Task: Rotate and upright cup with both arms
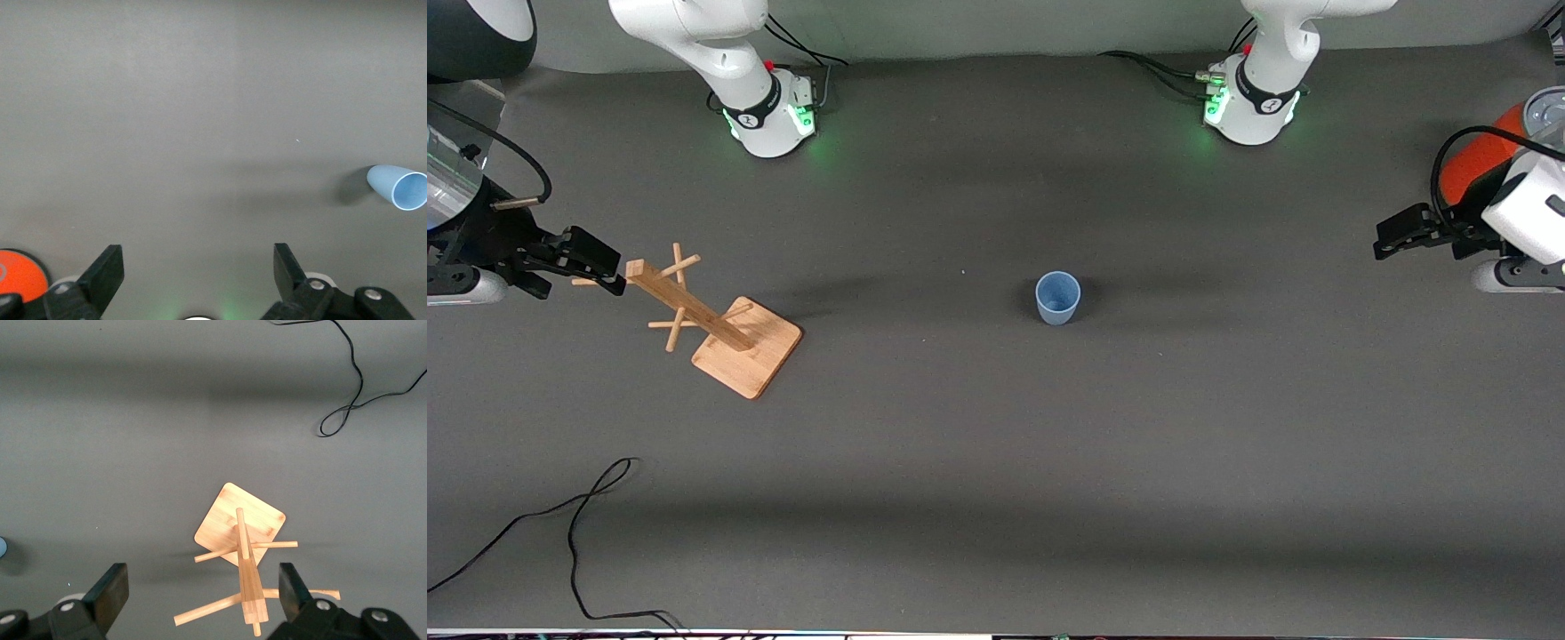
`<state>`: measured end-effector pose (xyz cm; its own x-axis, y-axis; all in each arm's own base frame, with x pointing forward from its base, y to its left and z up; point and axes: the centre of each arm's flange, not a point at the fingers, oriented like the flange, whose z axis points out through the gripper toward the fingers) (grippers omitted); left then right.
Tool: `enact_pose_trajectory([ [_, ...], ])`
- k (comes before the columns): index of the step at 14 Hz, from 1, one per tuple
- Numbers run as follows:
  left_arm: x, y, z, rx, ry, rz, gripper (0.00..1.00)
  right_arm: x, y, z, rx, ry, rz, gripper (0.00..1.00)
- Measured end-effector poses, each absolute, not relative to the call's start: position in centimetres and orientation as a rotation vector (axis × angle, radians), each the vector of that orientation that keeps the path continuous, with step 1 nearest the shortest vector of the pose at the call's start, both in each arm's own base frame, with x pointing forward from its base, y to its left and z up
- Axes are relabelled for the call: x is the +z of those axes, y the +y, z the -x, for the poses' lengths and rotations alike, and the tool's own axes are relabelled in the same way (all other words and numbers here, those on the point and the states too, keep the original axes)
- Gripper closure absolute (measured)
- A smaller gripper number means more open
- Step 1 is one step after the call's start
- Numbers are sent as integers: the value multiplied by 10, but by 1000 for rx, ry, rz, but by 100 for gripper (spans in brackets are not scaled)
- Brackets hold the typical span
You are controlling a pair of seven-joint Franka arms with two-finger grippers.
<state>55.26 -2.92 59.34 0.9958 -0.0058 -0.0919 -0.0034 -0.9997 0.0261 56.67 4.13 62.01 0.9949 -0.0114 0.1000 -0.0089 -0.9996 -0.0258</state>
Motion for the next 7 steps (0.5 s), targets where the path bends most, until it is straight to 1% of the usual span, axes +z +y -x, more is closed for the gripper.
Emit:
enact_pose_trajectory([
  [7,593,-29,-552,-146,-19,-3124,0,613,41,-569,-133,16,3114,0],
])
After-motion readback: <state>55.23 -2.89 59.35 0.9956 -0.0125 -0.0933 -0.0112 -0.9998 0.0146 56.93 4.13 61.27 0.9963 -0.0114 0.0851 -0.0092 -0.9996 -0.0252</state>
